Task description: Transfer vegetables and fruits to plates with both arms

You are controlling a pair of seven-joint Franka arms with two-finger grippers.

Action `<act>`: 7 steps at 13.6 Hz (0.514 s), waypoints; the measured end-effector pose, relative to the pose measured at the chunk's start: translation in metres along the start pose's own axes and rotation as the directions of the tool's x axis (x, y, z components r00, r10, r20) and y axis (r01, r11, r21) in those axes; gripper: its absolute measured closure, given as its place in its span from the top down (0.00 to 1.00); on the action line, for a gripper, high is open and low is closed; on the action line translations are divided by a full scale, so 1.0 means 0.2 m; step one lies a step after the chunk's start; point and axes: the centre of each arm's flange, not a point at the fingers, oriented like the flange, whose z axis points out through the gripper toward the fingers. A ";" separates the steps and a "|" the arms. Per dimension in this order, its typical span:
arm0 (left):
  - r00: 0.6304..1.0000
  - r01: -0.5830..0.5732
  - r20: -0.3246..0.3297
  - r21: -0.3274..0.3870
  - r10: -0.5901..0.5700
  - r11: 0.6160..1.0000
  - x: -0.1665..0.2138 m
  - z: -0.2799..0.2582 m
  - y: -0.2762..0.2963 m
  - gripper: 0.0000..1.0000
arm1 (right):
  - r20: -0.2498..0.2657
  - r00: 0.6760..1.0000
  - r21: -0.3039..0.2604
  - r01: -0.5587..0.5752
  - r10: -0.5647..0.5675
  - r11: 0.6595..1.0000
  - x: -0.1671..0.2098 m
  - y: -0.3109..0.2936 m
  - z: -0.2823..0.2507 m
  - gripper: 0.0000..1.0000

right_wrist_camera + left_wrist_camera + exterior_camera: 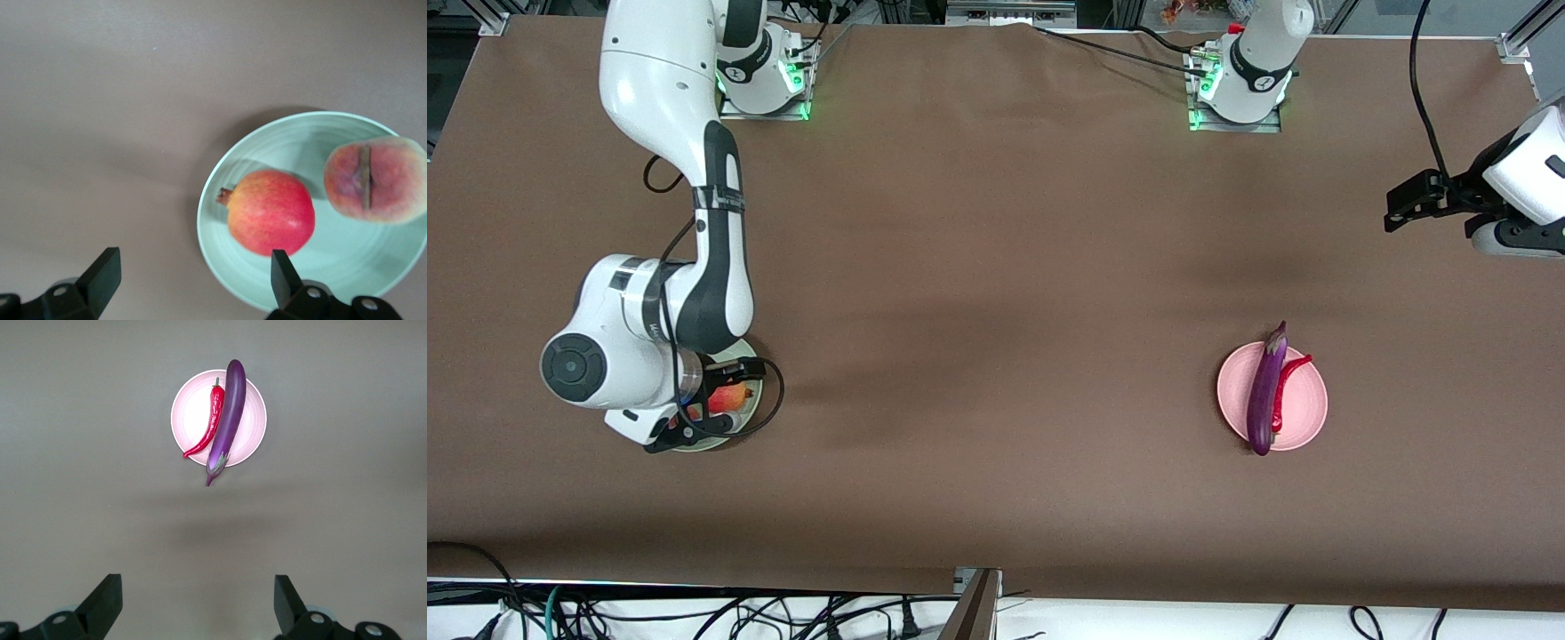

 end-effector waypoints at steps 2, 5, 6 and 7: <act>1.000 0.000 0.000 0.000 0.000 1.000 0.00 0.00 0.00 1.00 | 0.005 1.000 0.010 -0.004 0.004 1.000 -0.01 -0.01 -0.08 0.99; 1.000 0.000 0.000 0.000 0.000 1.000 0.00 0.00 0.00 1.00 | -0.024 0.997 0.034 -0.078 0.079 0.996 -0.04 -0.04 -0.24 0.99; 1.000 0.000 0.000 0.000 0.000 1.000 0.00 0.00 0.00 1.00 | -0.026 0.995 0.039 -0.100 0.101 0.994 -0.06 -0.05 -0.29 0.99; 1.000 -0.001 0.000 0.000 0.001 1.000 0.00 0.00 0.00 1.00 | -0.022 0.993 0.035 -0.116 0.117 0.993 -0.08 -0.05 -0.34 0.99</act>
